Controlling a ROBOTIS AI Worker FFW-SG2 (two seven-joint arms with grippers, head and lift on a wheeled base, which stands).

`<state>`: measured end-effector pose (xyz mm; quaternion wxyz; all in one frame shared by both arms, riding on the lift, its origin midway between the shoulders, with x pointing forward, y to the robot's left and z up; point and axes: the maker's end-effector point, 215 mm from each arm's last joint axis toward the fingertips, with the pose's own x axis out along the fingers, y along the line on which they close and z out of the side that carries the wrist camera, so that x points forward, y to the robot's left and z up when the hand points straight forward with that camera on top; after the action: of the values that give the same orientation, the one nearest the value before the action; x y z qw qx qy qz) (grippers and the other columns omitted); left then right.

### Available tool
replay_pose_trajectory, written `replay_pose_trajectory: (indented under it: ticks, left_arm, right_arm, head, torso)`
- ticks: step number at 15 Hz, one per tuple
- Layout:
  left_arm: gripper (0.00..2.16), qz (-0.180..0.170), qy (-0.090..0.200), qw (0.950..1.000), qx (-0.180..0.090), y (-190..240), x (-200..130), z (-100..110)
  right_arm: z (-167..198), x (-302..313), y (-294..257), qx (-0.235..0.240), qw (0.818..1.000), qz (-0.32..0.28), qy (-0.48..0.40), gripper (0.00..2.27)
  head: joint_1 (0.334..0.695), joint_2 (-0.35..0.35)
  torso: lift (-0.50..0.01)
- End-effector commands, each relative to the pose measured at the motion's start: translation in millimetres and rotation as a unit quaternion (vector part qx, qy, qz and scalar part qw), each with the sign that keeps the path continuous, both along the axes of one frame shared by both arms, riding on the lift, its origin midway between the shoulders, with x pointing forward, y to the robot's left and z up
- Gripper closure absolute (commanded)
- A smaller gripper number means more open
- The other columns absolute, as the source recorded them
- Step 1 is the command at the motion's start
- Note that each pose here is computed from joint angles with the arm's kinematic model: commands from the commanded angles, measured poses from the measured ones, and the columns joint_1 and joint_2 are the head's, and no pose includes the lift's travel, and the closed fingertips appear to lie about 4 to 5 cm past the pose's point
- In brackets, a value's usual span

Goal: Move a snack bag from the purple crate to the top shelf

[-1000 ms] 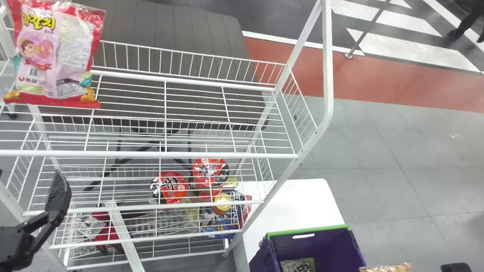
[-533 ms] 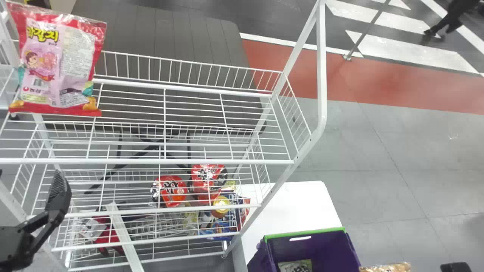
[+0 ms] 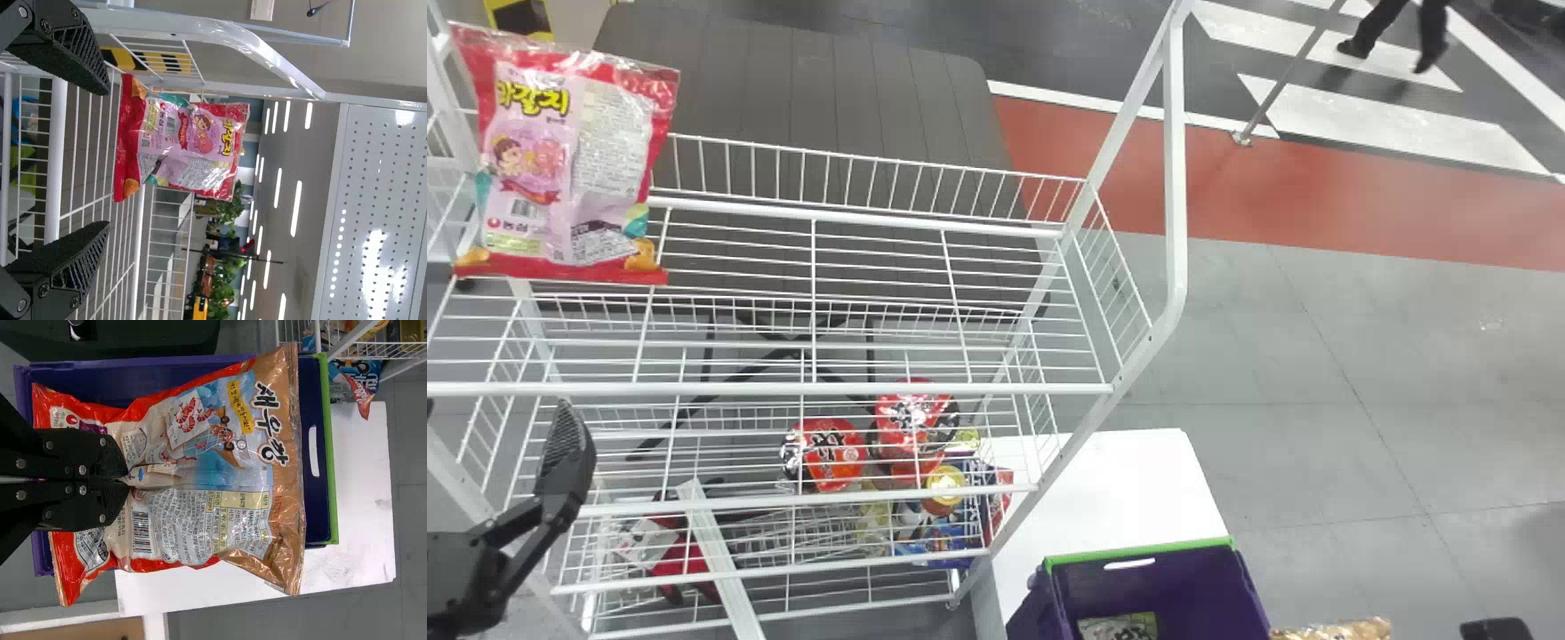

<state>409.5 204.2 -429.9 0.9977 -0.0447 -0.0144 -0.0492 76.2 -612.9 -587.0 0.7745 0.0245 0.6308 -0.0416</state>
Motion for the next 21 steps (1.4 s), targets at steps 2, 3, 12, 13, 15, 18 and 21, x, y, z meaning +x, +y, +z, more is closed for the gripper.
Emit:
replay_pose_trajectory:
  ticks: [2, 3, 12, 13, 15, 18, 21]
  left_arm:
    - [0.12, 0.000, 0.001, 1.0000, 0.000, 0.2, 0.3, -1.9]
    - [0.12, 0.000, 0.002, 1.0000, 0.000, 0.2, 0.5, -2.9]
    - [0.12, 0.009, 0.006, 0.9999, 0.004, 5.2, -2.9, -6.9]
    - [0.12, 0.008, 0.007, 0.9999, 0.004, 4.2, -3.6, -7.6]
    - [0.12, 0.011, 0.009, 0.9999, 0.005, 5.4, -4.0, -9.2]
    - [0.12, 0.011, 0.005, 0.9999, 0.004, 4.2, -5.6, -6.8]
    - [0.12, 0.012, 0.004, 0.9999, 0.004, 4.7, -7.0, -6.2]
  right_arm:
    - [-1.1, -4.4, 4.9, 0.012, 1.000, -0.009, 0.005, 2.16]
    - [0.1, -8.2, 6.6, 0.019, 1.000, -0.022, 0.009, 2.16]
    - [56.7, 54.4, 58.0, 0.101, 0.990, -0.017, -0.092, 2.16]
    - [66.1, 67.9, 69.8, 0.099, 0.989, -0.006, -0.109, 2.16]
    - [96.4, 87.9, 98.5, 0.105, 0.985, -0.013, -0.137, 2.16]
    - [134.7, 112.0, 131.0, 0.124, 0.977, -0.021, -0.170, 2.16]
    - [161.9, 135.4, 163.2, 0.148, 0.966, -0.018, -0.211, 2.16]
  head:
    - [0.695, -0.350]
    - [0.695, -0.350]
    - [0.695, -0.350]
    - [0.695, -0.350]
    - [0.695, -0.350]
    - [0.695, -0.350]
    - [0.695, -0.350]
  torso:
    - [0.010]
    - [0.001]
    - [0.001]
    - [0.001]
    - [0.001]
    - [0.001]
    - [0.001]
